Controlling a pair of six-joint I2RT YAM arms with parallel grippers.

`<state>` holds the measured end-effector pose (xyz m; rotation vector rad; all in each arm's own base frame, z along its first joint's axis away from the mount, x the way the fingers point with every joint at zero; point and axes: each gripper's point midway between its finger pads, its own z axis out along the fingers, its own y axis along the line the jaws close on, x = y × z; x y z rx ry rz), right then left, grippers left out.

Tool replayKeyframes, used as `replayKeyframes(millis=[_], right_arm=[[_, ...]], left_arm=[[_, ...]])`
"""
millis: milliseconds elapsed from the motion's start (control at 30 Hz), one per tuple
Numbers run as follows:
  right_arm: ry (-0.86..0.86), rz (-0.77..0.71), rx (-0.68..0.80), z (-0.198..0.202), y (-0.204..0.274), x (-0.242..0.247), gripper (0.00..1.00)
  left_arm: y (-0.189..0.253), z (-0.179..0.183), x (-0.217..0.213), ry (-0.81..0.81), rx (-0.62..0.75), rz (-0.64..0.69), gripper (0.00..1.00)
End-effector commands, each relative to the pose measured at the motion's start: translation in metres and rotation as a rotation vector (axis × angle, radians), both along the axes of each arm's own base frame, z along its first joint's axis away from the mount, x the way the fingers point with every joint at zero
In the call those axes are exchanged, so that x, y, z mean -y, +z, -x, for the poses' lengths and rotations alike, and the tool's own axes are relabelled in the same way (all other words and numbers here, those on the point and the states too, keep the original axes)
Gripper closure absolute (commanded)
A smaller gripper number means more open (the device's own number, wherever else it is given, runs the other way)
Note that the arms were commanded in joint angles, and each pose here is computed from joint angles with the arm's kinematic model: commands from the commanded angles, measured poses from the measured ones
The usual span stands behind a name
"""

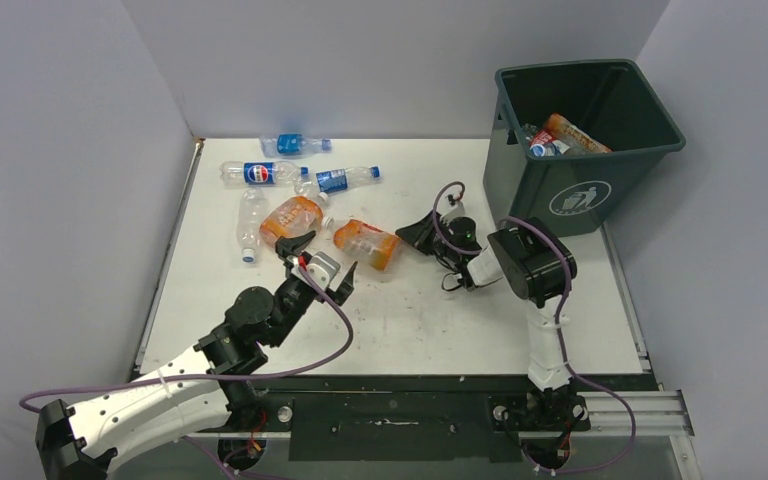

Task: Put the plastic bottles in the bin
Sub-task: Pick up the plastic bottle at the center of the board.

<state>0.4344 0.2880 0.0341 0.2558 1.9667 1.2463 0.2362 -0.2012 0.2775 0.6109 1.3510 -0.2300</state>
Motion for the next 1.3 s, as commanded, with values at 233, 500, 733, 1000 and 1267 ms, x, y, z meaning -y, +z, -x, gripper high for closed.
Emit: replayKeyframes(millis=[233,500,733,1000,1267], right_arm=[[-0.066,0.130,0.176,0.029,0.060,0.015,0.47],[0.063,0.287,0.249,0.049,0.072,-0.011,0.20],[0.137,0.202,0.218,0.055,0.079,-0.029,0.14],[0.185,0.135,0.148,0.063,0.059,-0.040,0.13],[0.233,0.096,0.124,0.062,0.048,-0.058,0.14]], left_arm=[[0.011,0.002,0.004,-0.017,0.024,0.036,0.04],[0.012,-0.001,0.004,-0.001,-0.011,0.074,0.04],[-0.024,-0.017,-0.002,0.211,-0.513,0.451,0.04],[-0.083,-0.043,-0.011,0.244,-0.766,0.860,0.04],[-0.132,-0.074,-0.016,0.374,-0.942,0.951,0.04]])
